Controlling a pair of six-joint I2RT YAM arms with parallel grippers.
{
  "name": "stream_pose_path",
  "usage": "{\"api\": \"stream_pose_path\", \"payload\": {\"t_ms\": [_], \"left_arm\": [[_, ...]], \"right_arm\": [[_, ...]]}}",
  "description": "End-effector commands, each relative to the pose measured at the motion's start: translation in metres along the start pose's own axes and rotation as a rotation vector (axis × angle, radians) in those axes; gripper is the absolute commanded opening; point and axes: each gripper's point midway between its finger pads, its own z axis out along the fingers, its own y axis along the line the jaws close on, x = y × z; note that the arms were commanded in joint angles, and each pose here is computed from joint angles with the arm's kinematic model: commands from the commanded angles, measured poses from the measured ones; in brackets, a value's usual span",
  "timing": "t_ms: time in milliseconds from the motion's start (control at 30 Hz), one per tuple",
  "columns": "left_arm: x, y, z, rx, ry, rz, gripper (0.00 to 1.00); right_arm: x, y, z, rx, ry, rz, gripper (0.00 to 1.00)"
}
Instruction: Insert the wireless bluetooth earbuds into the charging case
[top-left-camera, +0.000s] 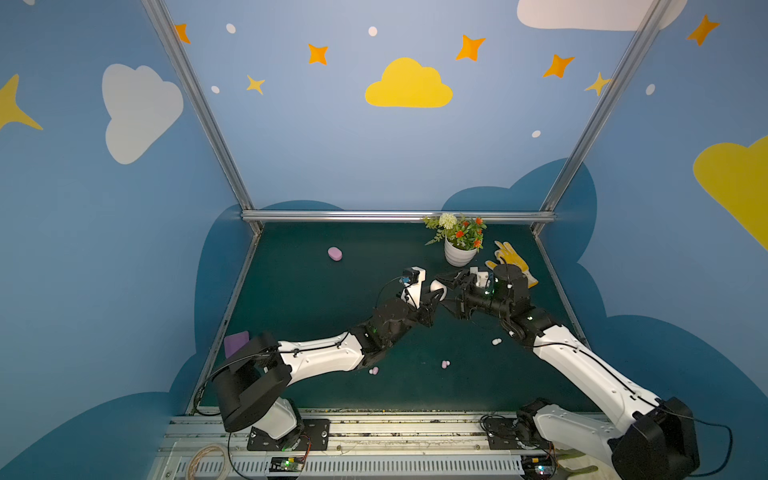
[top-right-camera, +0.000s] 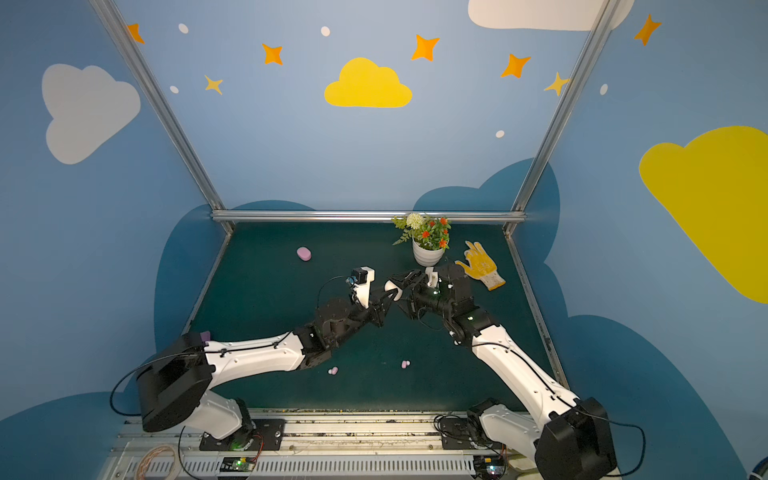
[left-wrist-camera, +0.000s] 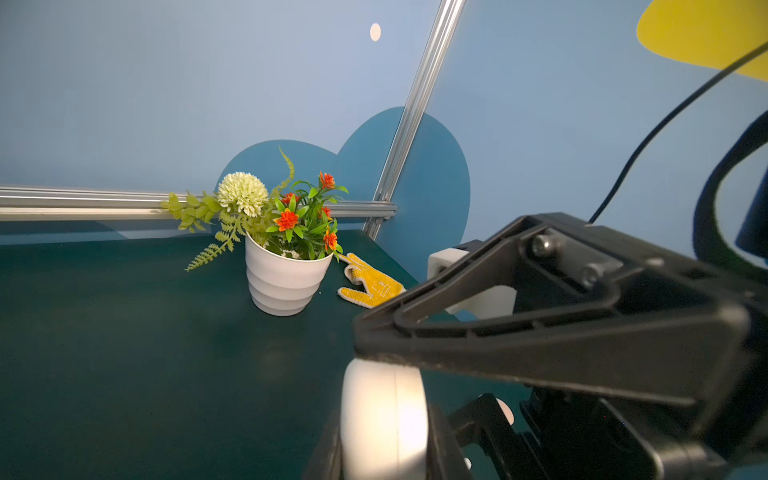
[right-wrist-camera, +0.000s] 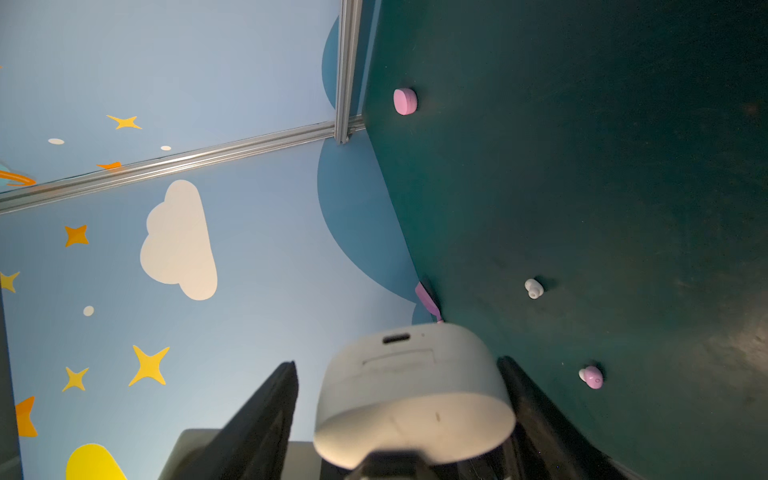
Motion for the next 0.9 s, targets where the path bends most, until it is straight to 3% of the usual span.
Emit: {"api": "stream_pose_path", "payload": {"t_ms": [0, 500, 867], "left_arm": [[-0.0025, -0.0071, 0.0043, 0.018, 0.011, 0.015, 0.04], [0.0018, -0.0051, 0.0063, 0.003, 0.038, 0.022, 0.04], [0.0053, -0.0076, 0.0093, 0.018, 0.05, 0.008, 0.04]], "right_arm": [[0.0007, 0.0126, -0.0024, -0.003, -0.005, -0.055, 0.72], [-0.0022, 0.0122, -0.0075, 0.022, -0.034, -0.086, 0.68], [-0.0038, 0.0105, -0.0042, 0.021, -0.035, -0.09, 0.55]]}}
